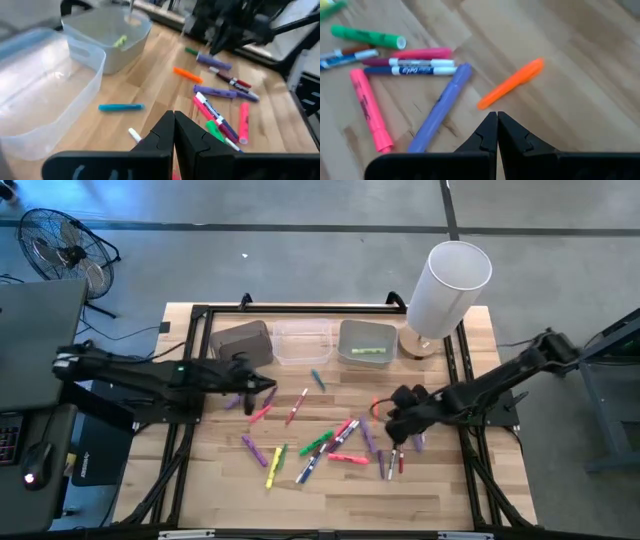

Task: Pick & Place Markers
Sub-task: Put the pink marker pen into the transparent bin

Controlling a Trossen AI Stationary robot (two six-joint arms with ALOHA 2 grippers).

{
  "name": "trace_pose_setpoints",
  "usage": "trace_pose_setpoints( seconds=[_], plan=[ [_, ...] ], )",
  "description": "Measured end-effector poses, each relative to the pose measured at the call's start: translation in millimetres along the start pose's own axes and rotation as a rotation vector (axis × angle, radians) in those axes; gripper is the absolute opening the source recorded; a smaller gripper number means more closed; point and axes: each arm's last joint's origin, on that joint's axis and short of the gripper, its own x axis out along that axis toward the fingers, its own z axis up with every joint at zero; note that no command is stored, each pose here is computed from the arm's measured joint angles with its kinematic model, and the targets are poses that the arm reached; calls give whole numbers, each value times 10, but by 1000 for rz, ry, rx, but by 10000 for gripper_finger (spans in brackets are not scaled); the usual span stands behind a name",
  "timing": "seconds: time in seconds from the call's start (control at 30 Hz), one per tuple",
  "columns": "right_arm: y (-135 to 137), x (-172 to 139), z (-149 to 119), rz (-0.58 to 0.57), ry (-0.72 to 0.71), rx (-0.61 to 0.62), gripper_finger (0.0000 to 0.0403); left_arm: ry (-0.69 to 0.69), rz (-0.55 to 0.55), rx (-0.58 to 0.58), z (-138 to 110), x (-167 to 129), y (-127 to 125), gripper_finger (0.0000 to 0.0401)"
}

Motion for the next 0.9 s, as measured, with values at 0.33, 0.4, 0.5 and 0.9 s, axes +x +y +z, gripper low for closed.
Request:
trace_pose_setpoints(
  seconds=[0.33,0.4,0.5,0.9],
  plan=[
    [-328,-301,54,83,-69,-41,0,443,277,-167,327,831,-357,0],
    [-361,-318,50,68,-62,-53,0,510,341,-206,344,980,-403,0],
    [-384,-320,34,56,-36,-108,0,590,426,-260,339,1178,-454,0],
    [-385,-321,5,95,35,-260,0,751,496,-456,80,1609,-491,72]
  ],
)
